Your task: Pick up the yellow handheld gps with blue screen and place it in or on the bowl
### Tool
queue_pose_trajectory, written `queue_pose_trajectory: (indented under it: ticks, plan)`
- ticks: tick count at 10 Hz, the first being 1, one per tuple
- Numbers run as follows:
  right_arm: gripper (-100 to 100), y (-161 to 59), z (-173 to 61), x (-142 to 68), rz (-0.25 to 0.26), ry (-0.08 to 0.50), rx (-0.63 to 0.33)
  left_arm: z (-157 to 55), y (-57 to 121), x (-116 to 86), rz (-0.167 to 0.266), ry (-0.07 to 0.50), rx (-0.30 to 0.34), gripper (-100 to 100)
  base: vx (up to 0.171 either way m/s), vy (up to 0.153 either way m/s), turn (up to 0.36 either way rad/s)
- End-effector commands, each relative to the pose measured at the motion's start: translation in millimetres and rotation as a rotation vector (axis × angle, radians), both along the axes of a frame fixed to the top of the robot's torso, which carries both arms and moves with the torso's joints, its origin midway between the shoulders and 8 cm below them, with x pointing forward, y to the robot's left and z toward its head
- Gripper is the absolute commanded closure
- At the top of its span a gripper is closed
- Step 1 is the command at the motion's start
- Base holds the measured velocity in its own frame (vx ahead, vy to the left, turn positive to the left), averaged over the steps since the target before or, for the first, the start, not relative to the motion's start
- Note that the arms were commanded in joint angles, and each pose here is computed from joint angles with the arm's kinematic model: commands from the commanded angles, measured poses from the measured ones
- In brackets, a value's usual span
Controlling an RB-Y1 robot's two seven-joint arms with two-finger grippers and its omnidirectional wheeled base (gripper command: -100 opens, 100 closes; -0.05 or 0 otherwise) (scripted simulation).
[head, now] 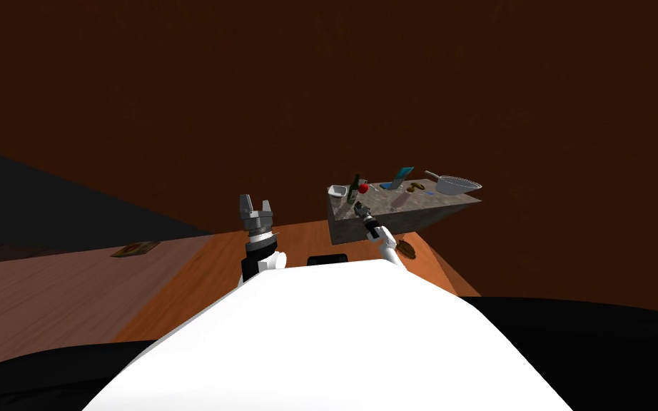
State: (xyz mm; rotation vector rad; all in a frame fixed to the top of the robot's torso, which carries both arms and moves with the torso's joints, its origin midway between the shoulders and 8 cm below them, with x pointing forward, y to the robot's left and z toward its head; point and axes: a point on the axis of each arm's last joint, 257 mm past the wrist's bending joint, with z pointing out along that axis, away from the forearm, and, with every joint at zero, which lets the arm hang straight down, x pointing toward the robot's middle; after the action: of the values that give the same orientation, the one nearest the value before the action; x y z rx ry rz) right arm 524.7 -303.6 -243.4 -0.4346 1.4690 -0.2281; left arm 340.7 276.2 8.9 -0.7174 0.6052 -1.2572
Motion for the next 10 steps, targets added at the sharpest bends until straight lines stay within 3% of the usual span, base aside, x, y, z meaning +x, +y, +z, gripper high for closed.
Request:
queue_pose_trajectory:
  ticks: [1,7,10]
  plan:
    - [100,-3,10,6,0.006,-0.012,-0.054,0,0.0,0,0.000,0.000,0.000,0,-0.145,0.061,0.020]
    - [100,-23,46,28,0.010,-0.050,-0.214,0,0.0,0,0.000,0.000,0.000,0,-0.106,0.057,0.033]
    - [100,-42,67,41,-0.018,-0.057,-0.268,0,0.0,0,0.000,0.000,0.000,0,-0.027,0.091,0.116]
